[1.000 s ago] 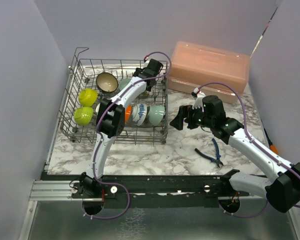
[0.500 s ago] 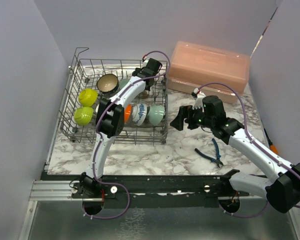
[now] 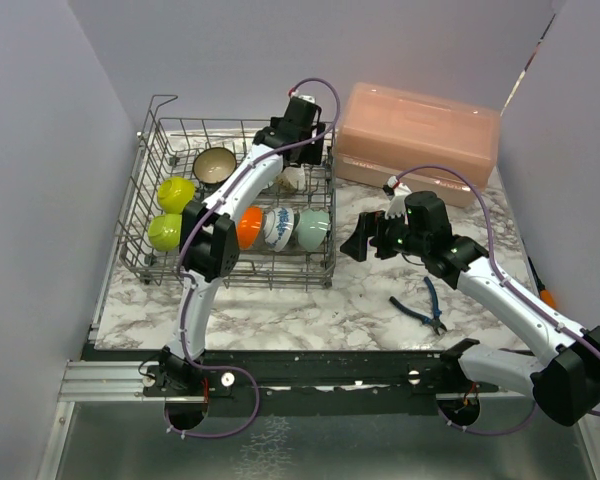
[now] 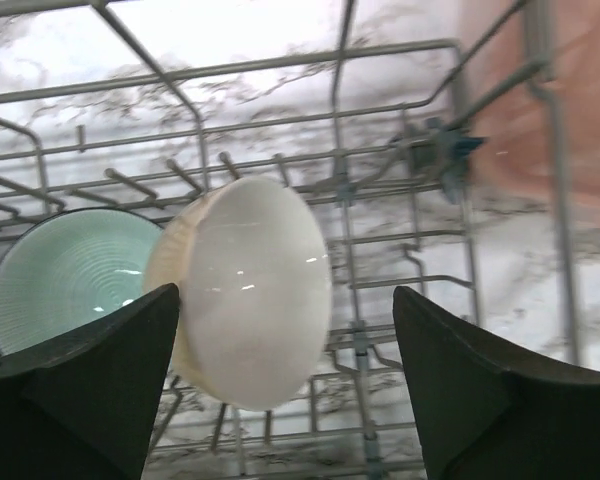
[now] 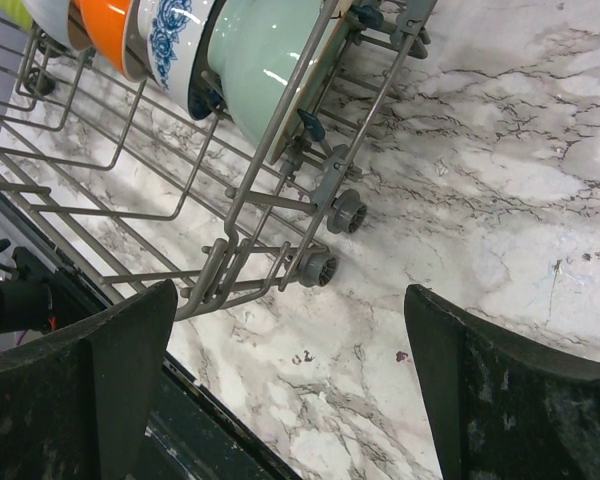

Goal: Load the bowls into the dish rack
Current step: Place the bowl in the dish rack.

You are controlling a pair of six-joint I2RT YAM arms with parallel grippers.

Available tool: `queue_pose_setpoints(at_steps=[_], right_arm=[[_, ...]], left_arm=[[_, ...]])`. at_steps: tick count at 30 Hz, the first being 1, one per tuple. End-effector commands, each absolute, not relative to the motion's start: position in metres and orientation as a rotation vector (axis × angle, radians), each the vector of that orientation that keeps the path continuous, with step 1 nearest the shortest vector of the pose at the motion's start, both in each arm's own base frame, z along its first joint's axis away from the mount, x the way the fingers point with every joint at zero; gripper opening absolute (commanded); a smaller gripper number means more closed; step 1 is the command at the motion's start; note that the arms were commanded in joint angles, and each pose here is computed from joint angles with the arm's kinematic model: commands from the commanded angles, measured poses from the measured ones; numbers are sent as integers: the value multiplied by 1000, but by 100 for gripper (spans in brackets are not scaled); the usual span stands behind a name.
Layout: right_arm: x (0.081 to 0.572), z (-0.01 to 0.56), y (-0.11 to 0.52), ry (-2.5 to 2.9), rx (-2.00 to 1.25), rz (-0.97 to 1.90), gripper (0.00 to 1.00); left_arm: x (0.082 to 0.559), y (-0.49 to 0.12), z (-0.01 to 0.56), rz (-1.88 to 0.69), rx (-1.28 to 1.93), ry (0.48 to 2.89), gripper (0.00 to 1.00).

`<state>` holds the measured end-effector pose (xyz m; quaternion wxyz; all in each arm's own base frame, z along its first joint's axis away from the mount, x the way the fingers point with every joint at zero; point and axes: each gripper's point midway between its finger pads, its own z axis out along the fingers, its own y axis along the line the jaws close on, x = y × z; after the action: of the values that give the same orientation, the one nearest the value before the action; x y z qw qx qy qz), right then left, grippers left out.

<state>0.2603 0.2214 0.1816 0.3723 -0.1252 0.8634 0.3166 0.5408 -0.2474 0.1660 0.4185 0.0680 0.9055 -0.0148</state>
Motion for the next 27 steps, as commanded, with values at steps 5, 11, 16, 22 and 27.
queue_pose_setpoints(at_steps=[5,11,16,22,27], right_arm=[[263,187,219,2202,-327,788,100],[264,185,222,2206,-334,795,100],[266,185,223,2204,-337,798,100],[266,188,222,2199,-336,791,100],[264,189,219,2202,-333,778,100]], left_arm=[[537,-263,211,-405,133,2203,93],[533,-230,198,-421,61,2225,95],[532,-210,174,-427,-4,2271,94],[536,-222,153,-546,-17,2302,89],[534,-247,144,-705,-4,2323,82]])
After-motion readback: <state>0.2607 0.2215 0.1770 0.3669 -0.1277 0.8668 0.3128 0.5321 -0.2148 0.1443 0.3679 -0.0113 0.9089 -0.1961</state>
